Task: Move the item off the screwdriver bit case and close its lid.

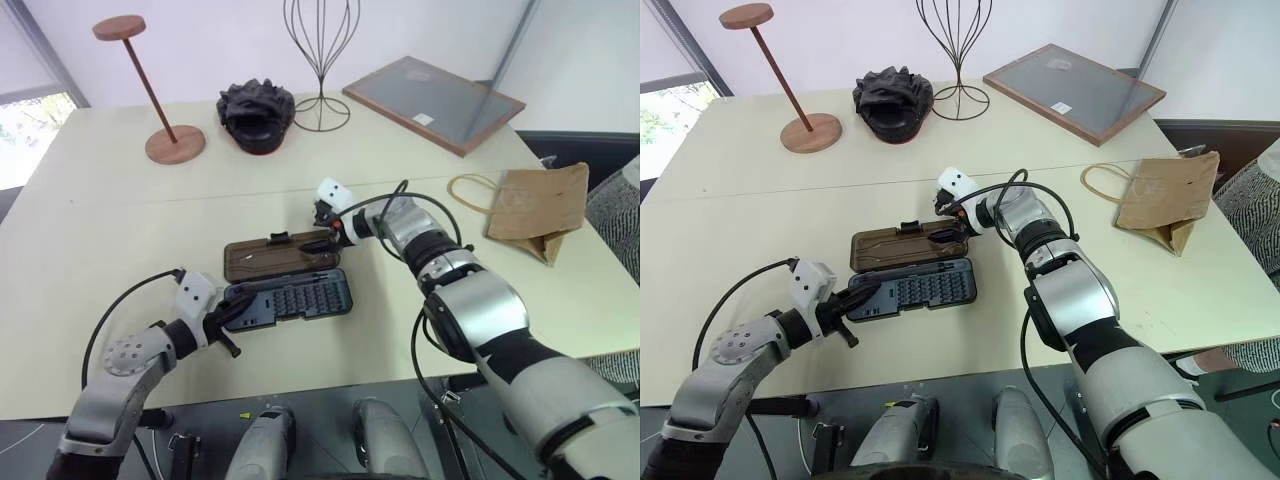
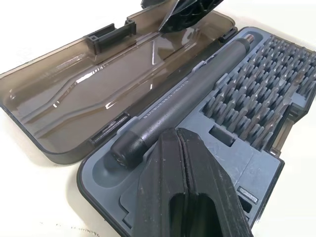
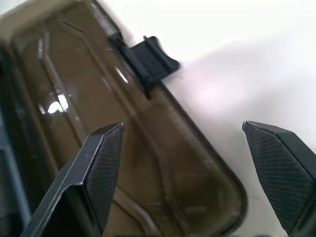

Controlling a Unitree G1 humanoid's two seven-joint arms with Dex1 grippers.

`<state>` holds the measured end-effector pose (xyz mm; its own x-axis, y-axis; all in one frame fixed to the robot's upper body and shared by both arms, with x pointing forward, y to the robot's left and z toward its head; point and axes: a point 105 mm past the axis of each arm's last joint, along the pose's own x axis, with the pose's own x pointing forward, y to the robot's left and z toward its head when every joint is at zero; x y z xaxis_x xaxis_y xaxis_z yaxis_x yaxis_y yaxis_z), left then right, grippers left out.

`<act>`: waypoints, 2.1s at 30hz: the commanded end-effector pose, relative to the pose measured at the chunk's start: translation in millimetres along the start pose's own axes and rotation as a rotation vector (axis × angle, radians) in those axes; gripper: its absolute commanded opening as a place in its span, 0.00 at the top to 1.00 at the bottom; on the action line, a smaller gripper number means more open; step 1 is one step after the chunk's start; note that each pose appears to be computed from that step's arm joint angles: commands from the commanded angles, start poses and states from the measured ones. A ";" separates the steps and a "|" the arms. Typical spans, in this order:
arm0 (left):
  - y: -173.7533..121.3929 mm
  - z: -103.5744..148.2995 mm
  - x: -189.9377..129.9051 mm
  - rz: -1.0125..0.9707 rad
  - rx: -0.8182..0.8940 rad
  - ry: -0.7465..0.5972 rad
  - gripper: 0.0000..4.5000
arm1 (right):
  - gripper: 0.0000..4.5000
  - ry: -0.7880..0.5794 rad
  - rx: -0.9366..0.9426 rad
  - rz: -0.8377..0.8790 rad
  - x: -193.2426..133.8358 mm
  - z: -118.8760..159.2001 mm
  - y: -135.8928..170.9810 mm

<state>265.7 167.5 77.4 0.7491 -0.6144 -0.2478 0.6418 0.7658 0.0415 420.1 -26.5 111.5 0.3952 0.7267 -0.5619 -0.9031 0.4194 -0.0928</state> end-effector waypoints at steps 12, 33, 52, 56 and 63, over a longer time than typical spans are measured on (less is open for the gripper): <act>-2.2 -8.8 -1.6 0.029 -0.017 0.054 1.00 | 1.00 0.023 -0.157 0.033 6.8 2.4 8.9; 16.7 36.4 0.0 0.067 -0.027 -0.078 1.00 | 1.00 -0.159 -0.809 -0.172 -28.2 58.5 -2.0; 54.1 152.5 -5.3 0.075 -0.037 -0.377 1.00 | 1.00 -0.256 -0.991 -0.204 -56.3 55.0 47.5; 86.3 168.7 -16.4 0.203 -0.080 -0.448 1.00 | 1.00 -0.265 -0.997 -0.211 -56.4 57.2 50.4; 135.1 125.2 -29.6 0.375 -0.166 -0.369 1.00 | 1.00 -0.273 -1.028 -0.235 -58.0 62.2 49.9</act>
<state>352.4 250.6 208.4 0.9383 -0.3345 0.0881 0.3431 0.9323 -0.1143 368.7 -21.5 172.9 0.5004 0.8105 -0.3045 -0.5217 0.0016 -0.8531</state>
